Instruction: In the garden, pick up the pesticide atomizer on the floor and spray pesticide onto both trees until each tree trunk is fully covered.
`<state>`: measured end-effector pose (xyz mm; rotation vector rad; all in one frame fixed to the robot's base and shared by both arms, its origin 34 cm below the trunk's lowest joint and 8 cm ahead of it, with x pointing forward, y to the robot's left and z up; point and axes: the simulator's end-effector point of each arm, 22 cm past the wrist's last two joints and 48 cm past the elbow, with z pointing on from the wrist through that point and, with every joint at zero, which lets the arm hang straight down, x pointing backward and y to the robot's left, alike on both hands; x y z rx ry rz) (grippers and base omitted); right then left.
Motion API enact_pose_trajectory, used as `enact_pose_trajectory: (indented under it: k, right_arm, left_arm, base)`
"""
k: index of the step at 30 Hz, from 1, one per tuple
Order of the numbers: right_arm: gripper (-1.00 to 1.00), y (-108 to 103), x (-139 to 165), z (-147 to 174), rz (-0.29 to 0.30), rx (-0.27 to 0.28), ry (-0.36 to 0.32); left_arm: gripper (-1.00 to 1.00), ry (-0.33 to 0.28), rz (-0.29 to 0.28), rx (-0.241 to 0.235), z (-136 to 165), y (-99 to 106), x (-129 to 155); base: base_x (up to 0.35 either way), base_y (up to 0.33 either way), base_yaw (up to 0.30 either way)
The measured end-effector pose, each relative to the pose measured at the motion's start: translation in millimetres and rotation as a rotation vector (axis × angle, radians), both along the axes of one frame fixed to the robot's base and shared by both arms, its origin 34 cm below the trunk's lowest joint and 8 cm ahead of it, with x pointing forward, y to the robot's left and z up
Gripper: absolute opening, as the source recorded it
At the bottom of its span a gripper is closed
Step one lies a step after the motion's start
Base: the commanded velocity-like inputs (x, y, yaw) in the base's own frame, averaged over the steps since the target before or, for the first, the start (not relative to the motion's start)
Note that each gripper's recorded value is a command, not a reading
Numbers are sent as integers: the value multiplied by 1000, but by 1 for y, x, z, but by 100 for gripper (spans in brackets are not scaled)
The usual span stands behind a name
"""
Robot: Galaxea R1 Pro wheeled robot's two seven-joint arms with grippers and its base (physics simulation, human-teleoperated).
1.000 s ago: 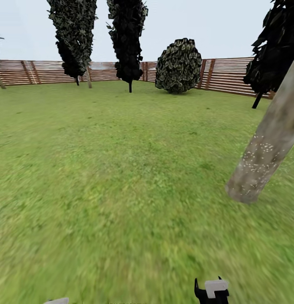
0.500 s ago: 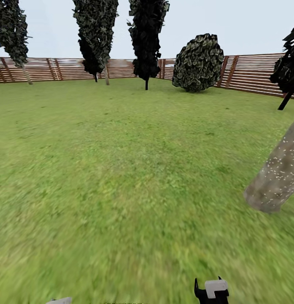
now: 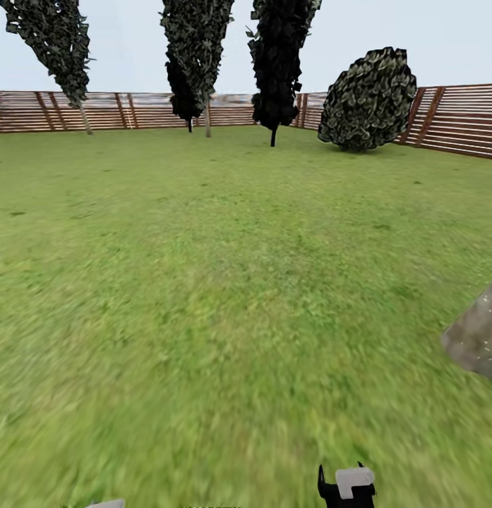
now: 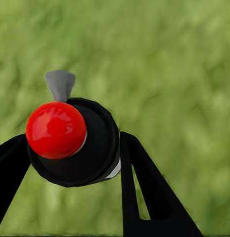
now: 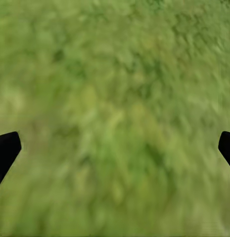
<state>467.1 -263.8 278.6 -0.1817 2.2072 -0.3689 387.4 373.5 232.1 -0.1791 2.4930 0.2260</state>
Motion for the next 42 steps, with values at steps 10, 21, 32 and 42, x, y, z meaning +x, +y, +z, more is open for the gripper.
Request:
enact_pose_trajectory:
  k: [10, 21, 32, 42]
  right_arm:
    - [100, -1, -3, -3, -2, -1, 9]
    - [100, -1, -6, -7, -1, -1, 19]
    - [100, -1, -9, -11, -1, -1, 29]
    - [100, -1, -12, -14, 0, -1, 39]
  left_arm:
    - [-100, 20, 12, 6, -4, 1, -9]
    - [-100, 32, 13, 5, -7, 0, -13]
    - [-100, 46, 8, -12, -12, -11, -17]
    - [-100, 39, 108, -14, -13, 2, -23]
  base:
    - [0, 0, 245]
    - [0, 0, 245]
    - [0, 0, 245]
    - [0, 0, 245]
